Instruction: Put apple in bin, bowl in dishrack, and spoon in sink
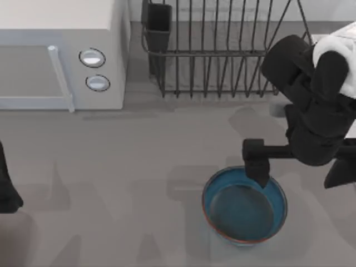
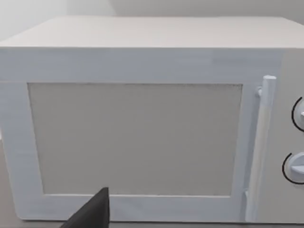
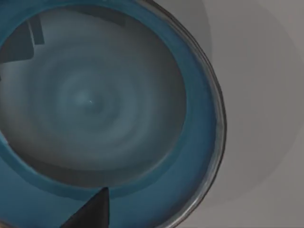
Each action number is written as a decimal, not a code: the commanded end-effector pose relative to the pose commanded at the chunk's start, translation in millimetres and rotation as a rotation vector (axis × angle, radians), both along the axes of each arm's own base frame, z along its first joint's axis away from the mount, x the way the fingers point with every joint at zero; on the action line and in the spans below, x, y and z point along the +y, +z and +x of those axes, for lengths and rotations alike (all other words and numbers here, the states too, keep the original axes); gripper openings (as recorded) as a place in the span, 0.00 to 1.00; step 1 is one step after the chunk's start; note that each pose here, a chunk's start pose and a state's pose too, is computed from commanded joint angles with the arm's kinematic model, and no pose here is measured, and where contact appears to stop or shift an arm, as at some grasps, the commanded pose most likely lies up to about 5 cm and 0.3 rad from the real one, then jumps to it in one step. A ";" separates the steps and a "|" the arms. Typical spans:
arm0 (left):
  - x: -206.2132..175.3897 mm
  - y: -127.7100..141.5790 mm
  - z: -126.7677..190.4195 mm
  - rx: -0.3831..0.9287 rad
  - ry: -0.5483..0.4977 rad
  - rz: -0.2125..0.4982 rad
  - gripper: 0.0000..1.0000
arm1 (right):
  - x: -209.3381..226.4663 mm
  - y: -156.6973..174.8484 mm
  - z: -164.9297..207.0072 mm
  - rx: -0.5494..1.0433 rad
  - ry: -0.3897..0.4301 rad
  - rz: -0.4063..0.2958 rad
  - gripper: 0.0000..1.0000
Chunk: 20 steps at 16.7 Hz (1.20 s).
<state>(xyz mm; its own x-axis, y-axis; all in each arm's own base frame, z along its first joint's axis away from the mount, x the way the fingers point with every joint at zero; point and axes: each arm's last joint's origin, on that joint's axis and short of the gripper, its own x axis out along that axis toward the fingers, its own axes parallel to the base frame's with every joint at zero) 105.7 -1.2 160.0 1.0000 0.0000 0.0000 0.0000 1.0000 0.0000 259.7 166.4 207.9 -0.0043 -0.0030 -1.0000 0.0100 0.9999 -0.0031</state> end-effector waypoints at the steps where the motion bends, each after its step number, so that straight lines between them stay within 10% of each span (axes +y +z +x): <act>1: 0.0 0.0 0.0 0.000 0.000 0.000 1.00 | 0.7 -11.0 1.0 -0.002 0.000 0.001 1.00; 12: 0.0 0.0 0.0 0.000 0.000 0.000 1.00 | -0.3 -78.9 -1.9 -0.004 0.000 0.003 1.00; 20: 0.0 0.0 0.0 0.000 0.000 0.000 1.00 | -0.3 -78.9 -1.9 -0.004 0.000 0.003 0.40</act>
<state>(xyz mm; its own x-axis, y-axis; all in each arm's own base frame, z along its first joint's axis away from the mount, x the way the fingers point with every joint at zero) 105.7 -1.2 160.0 1.0000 0.0000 0.0000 0.0000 1.0000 0.0000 257.8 166.1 129.0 0.0000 -0.0003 -1.0000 0.0100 0.9999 -0.0003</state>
